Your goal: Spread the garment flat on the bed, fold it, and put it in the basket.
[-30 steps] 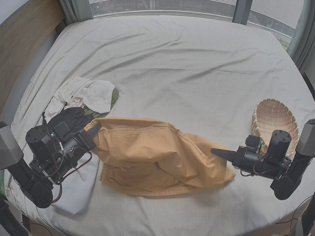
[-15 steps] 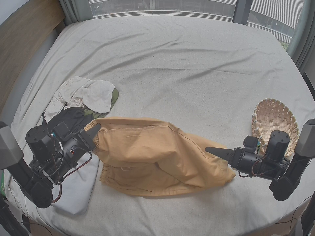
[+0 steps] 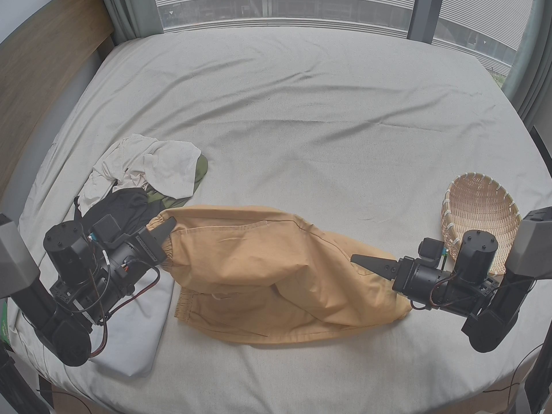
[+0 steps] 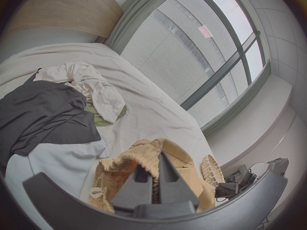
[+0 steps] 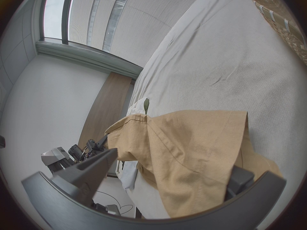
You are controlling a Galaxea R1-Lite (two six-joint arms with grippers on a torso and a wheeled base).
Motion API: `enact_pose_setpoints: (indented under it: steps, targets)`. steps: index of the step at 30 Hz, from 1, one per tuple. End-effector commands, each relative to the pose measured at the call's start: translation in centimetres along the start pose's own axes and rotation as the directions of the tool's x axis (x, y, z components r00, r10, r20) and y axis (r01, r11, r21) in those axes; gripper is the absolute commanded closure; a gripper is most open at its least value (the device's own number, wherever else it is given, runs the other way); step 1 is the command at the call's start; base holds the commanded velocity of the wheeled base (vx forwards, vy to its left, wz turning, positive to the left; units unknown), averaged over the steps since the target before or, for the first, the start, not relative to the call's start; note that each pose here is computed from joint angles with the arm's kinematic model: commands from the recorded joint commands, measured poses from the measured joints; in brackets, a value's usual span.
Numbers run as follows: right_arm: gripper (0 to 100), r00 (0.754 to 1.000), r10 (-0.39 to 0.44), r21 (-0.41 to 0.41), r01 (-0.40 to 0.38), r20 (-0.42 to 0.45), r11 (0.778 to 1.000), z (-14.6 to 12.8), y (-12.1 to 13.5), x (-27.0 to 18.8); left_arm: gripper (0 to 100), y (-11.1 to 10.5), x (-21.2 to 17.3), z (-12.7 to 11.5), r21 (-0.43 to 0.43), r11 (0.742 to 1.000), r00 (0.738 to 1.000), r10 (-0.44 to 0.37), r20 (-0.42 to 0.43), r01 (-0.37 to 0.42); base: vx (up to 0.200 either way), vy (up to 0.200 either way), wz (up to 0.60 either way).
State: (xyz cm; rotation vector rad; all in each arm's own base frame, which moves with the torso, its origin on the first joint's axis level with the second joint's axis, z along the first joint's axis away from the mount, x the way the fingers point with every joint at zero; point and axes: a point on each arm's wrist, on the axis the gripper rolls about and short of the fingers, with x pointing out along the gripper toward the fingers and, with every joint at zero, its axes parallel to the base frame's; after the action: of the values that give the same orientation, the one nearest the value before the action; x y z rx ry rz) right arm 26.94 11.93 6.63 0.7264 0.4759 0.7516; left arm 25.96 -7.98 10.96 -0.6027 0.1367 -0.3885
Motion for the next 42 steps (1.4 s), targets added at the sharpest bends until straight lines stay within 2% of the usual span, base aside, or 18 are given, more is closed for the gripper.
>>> enact_pose_setpoints:
  steps: [1, 3, 13, 18, 20, 23, 27, 34, 42]
  targets:
    - [100, 1.0, 0.002, -0.001, -0.002, 0.002, 1.0, 0.0, 0.1, 0.1, 100, -0.1, 0.0, 0.1, 0.0, 1.0, 1.0, -0.005, 0.007, 0.005, 0.0, 0.0, 0.0]
    - [100, 1.0, 0.001, -0.001, -0.001, 0.004, 1.0, 0.1, 0.1, 0.0, 100, 0.0, 0.0, 0.1, 0.0, 1.0, 1.0, -0.003, 0.008, 0.003, 0.0, 0.0, 0.0]
    - [100, 0.992, 0.072, -0.063, -0.065, 0.106, 0.996, 2.3, 3.5, -3.0, 100, -1.4, -0.3, 1.6, 0.01, 0.998, 0.996, -0.061, 0.066, 0.061, 0.0, 0.0, 0.0]
    - [100, 0.97, 0.14, -0.138, -0.114, 0.199, 0.984, 4.2, 6.0, -5.3, 100, -3.6, -0.7, 3.8, 0.035, 0.985, 0.976, -0.175, 0.133, 0.172, 0.0, 0.0, 0.0]
    - [100, 0.964, 0.153, -0.152, -0.122, 0.216, 0.981, 4.5, 6.5, -5.8, 100, -4.0, -0.9, 4.2, 0.044, 0.979, 0.969, -0.204, 0.139, 0.199, 0.0, 0.0, 0.0]
    - [100, 0.949, 0.177, -0.185, -0.13, 0.262, 0.974, 5.4, 7.4, -7.0, 100, -5.3, -1.9, 5.2, 0.067, 0.954, 0.943, -0.3, 0.143, 0.294, 0.0, 0.0, 0.0]
    - [100, 0.933, 0.182, -0.213, -0.118, 0.311, 0.97, 6.3, 7.8, -8.2, 100, -6.0, -2.7, 5.9, 0.084, 0.935, 0.925, -0.352, 0.141, 0.343, 0.0, 0.0, 0.0]
    - [100, 0.916, 0.142, -0.222, -0.06, 0.375, 0.973, 7.5, 7.0, -9.4, 100, -5.1, -3.2, 5.6, 0.081, 0.943, 0.936, -0.329, 0.121, 0.321, 0.0, 0.0, 0.0]
    - [100, 0.91, 0.125, -0.222, -0.038, 0.395, 0.974, 8.0, 6.6, -9.9, 100, -4.6, -3.3, 5.2, 0.073, 0.951, 0.946, -0.307, 0.106, 0.3, 0.0, 0.0, 0.0]
